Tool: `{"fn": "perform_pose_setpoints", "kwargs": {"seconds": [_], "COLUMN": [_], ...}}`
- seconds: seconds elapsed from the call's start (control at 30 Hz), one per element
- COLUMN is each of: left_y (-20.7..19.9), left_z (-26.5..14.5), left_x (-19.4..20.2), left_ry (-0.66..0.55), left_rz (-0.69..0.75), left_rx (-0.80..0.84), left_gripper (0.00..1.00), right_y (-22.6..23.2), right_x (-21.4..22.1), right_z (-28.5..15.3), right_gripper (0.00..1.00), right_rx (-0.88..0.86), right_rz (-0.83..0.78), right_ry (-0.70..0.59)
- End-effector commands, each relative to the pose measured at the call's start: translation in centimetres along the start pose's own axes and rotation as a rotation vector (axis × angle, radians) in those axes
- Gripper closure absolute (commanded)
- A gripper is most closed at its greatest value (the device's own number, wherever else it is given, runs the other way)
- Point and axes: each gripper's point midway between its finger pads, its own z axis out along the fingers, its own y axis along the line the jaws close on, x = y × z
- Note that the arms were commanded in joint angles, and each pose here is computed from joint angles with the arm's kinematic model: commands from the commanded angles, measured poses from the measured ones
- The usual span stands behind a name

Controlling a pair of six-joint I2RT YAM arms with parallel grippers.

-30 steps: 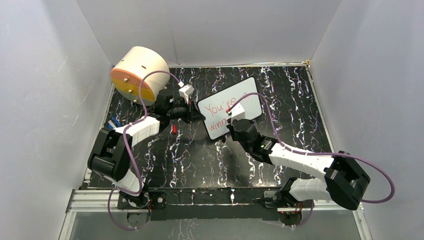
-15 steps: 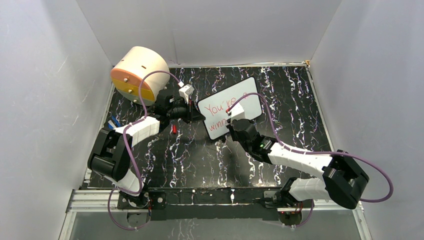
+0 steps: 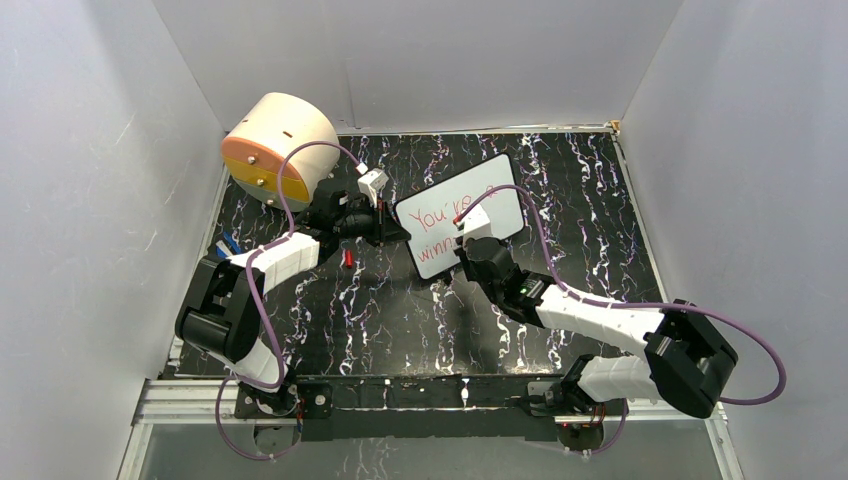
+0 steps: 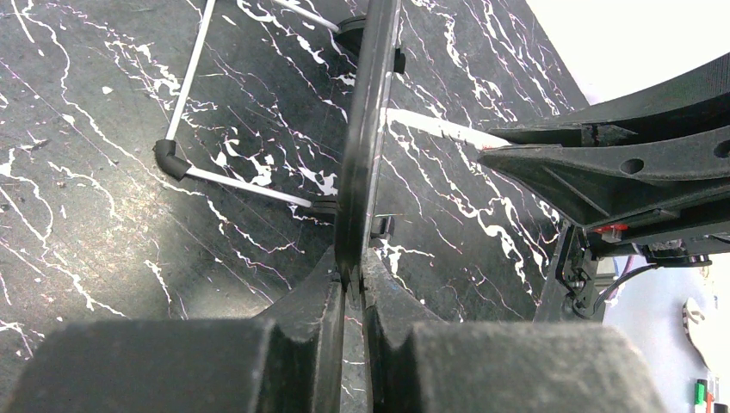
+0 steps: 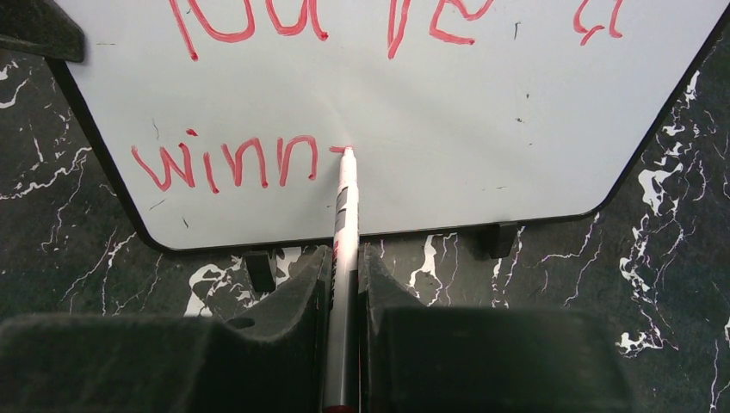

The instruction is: Write a sentence on the whiteboard

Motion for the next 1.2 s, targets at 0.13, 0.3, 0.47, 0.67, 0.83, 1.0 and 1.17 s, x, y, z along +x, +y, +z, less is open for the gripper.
{"fn": "perform_pose_setpoints", "kwargs": {"seconds": [0.13, 0.3, 0.47, 0.67, 0.83, 1.0, 1.17], "left_y": [-0.6, -0.6, -0.5, -0.6, -0.6, -0.6, -0.6], "left_z": [-0.3, -0.3, -0.3, -0.3, -0.3, -0.4, -0.4], "left_x": [-0.9, -0.9, -0.9, -0.9, -0.9, -0.9, -0.9], "left_ry": [-0.006, -0.007, -0.004, -0.005, -0.007, -0.008, -0.008], "left_rz": [0.039, 0.041, 0.041, 0.041, 0.041, 0.042, 0.042], "left_rx": [-0.003, -0.002, -0.003, -0.001, -0.001, -0.001, -0.001], "left_gripper": [1.0, 1.0, 1.0, 1.0, 1.0, 1.0, 1.0], "right_y": [-0.9, -0.7, -0.4, -0.1, -0.1, 0.1, 0.1], "right_x": [-2.3, -2.9, -3.7, -4.0, -4.3, -4.5, -4.7], "right_z": [0.2, 0.3, 0.3, 0.3, 0.1, 0.1, 0.0], "right_gripper": [1.0, 1.0, 1.0, 1.0, 1.0, 1.0, 1.0], "right_rx": [0.042, 0.039, 0.022, 0.005, 0.0, -0.013, -0.016], "right_rz": [0.019, 0.021, 0.019, 0.034, 0.039, 0.039, 0.041], "right_ry": [-0.07, -0.08, -0.097, -0.11, -0.121, -0.127, -0.134]}}
